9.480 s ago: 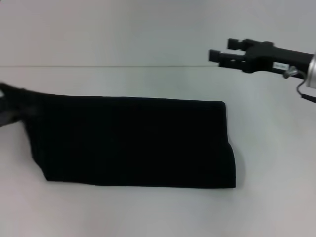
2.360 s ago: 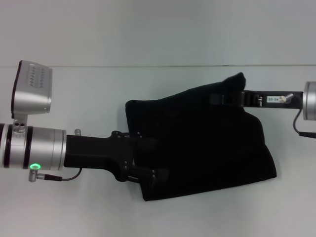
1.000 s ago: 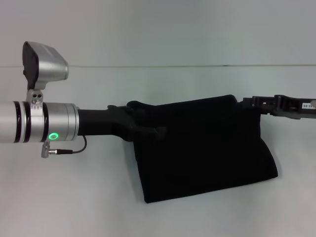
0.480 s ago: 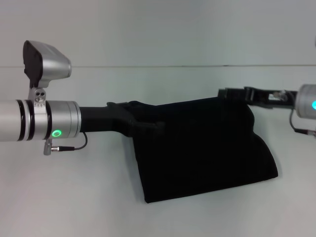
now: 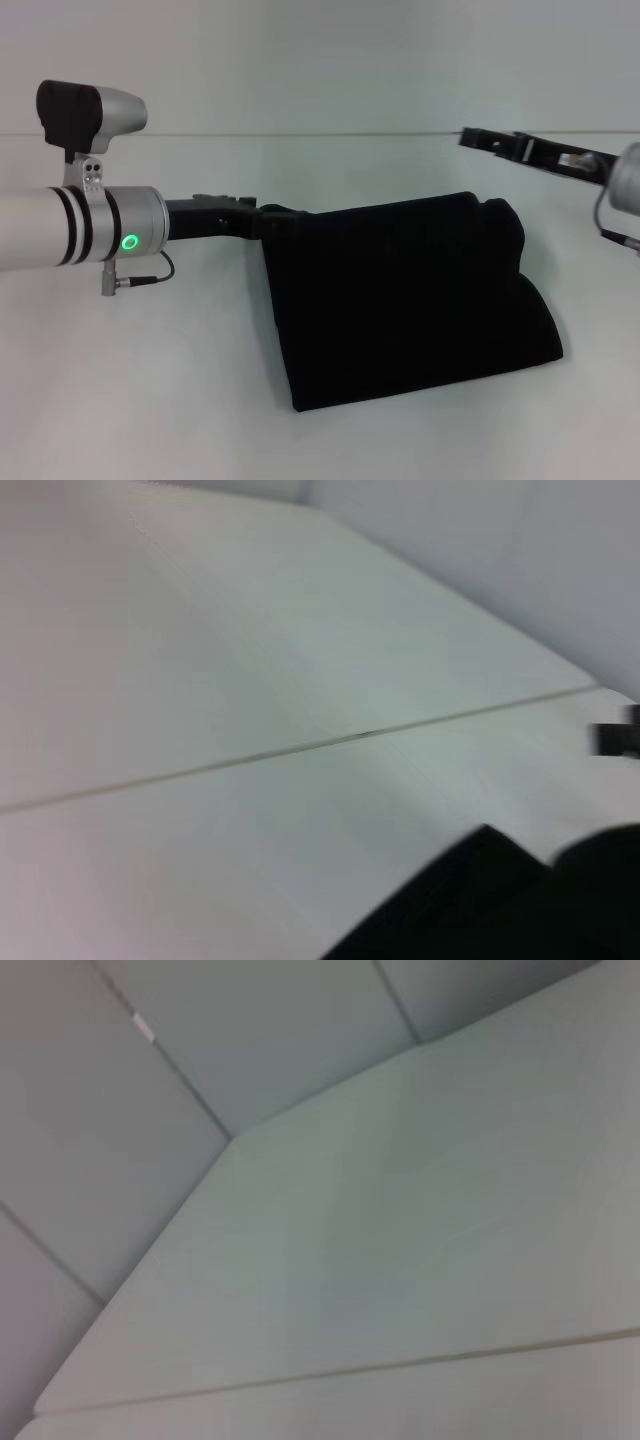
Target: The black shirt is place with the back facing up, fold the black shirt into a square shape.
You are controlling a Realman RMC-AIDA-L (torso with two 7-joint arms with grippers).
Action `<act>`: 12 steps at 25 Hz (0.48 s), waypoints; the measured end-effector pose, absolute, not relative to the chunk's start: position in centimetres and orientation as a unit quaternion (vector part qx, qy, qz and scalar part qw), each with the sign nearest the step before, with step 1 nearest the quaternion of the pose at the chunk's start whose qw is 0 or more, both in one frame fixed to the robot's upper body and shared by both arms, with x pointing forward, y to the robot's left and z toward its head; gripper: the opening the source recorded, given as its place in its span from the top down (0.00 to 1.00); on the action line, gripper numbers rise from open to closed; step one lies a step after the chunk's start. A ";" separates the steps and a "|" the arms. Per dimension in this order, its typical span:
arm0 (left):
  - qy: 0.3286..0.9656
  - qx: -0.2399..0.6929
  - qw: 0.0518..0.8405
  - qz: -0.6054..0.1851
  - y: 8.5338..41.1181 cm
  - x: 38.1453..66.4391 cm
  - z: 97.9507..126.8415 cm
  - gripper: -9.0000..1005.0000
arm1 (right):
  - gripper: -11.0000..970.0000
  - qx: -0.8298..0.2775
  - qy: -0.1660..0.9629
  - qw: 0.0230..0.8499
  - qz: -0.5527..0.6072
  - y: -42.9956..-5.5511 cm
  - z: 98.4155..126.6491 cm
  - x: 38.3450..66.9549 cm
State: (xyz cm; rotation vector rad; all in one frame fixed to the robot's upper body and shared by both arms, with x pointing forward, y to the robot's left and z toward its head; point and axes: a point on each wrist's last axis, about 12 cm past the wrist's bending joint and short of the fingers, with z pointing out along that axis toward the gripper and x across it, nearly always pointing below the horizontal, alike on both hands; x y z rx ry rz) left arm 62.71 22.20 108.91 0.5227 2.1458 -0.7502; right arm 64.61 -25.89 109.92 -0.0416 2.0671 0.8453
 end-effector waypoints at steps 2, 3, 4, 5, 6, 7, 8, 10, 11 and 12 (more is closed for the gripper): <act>0.857 0.170 0.385 -0.295 22.2 63.0 108.6 0.05 | 0.20 -0.006 0.831 0.442 0.338 -26.8 109.8 64.4; 0.861 0.161 0.383 -0.295 22.1 63.1 108.5 0.05 | 0.20 -0.004 0.830 0.443 0.337 -27.3 109.9 64.3; 0.868 0.137 0.379 -0.290 22.2 63.3 108.3 0.05 | 0.20 -0.005 0.830 0.443 0.338 -27.7 109.9 64.2; 0.873 0.124 0.376 -0.286 22.2 63.4 108.2 0.05 | 0.20 -0.008 0.830 0.443 0.340 -28.1 110.0 64.1; 0.876 0.112 0.374 -0.282 22.2 63.5 108.1 0.05 | 0.20 -0.015 0.828 0.441 0.345 -28.3 110.2 63.9; 0.880 0.101 0.371 -0.279 22.2 63.6 108.0 0.05 | 0.20 -0.022 0.827 0.439 0.349 -28.6 110.4 63.8; 0.882 0.093 0.369 -0.277 22.2 63.6 107.9 0.05 | 0.20 -0.030 0.826 0.437 0.354 -28.7 110.7 63.7; 0.884 0.083 0.365 -0.279 22.1 63.7 107.8 0.05 | 0.20 -0.040 0.824 0.434 0.362 -29.0 111.0 63.6; 0.885 0.079 0.364 -0.279 22.1 63.7 107.8 0.06 | 0.20 -0.043 0.823 0.433 0.364 -29.1 111.1 63.5; 0.886 0.076 0.362 -0.280 22.1 63.7 107.7 0.06 | 0.20 -0.046 0.824 0.433 0.364 -29.2 111.2 63.5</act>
